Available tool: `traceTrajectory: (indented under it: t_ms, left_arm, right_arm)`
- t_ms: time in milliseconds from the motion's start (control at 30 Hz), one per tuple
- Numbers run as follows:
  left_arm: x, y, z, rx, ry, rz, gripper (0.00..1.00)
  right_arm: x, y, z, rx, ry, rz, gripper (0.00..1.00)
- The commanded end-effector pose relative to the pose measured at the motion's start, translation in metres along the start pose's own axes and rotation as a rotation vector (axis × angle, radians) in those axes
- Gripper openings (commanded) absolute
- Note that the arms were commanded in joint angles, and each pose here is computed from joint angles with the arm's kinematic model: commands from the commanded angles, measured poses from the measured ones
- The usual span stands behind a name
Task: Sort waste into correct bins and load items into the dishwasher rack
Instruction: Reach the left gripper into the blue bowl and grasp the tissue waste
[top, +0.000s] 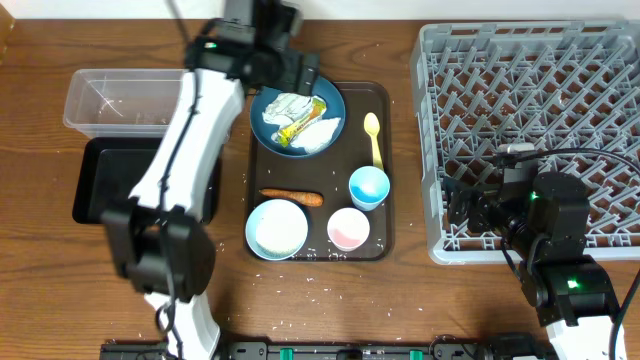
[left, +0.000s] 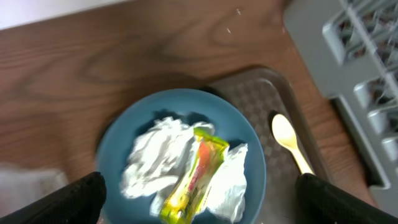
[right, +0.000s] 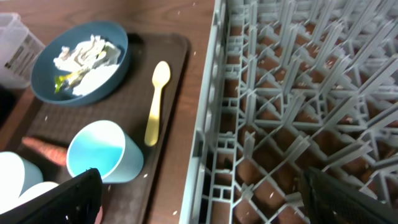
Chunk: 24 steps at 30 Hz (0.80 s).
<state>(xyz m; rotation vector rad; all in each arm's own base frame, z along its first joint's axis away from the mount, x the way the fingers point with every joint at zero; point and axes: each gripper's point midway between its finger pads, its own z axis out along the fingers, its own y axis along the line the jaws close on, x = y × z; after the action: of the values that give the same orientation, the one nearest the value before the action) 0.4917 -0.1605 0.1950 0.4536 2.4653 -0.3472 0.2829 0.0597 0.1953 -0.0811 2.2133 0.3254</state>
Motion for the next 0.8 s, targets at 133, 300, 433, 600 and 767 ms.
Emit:
traceTrajectory:
  t_ms: [133, 300, 433, 600, 767]
  left_arm:
    - [0.035, -0.012, 0.063, 0.035, 0.142, 0.172, 0.99]
    - [0.060, 0.001, 0.094, 0.006, 0.224, 0.158, 0.99]
    - [0.075, 0.014, 0.117, -0.041, 0.266, 0.158, 0.99]
    - [0.087, 0.020, 0.136, -0.046, 0.290, 0.153, 0.99]
    - [0.107, 0.023, 0.149, -0.042, 0.340, 0.142, 0.99]
  right_arm:
    - [0.001, 0.008, -0.003, -0.034, 0.021, -0.015, 0.99]
    - [0.005, 0.008, -0.003, -0.032, 0.037, -0.012, 0.99]
    - [0.006, 0.008, -0.003, -0.032, 0.042, -0.011, 0.99]
    - [0.006, 0.008, -0.003, -0.032, 0.042, -0.011, 0.99]
    - [0.006, 0.008, -0.003, -0.032, 0.041, -0.011, 0.99]
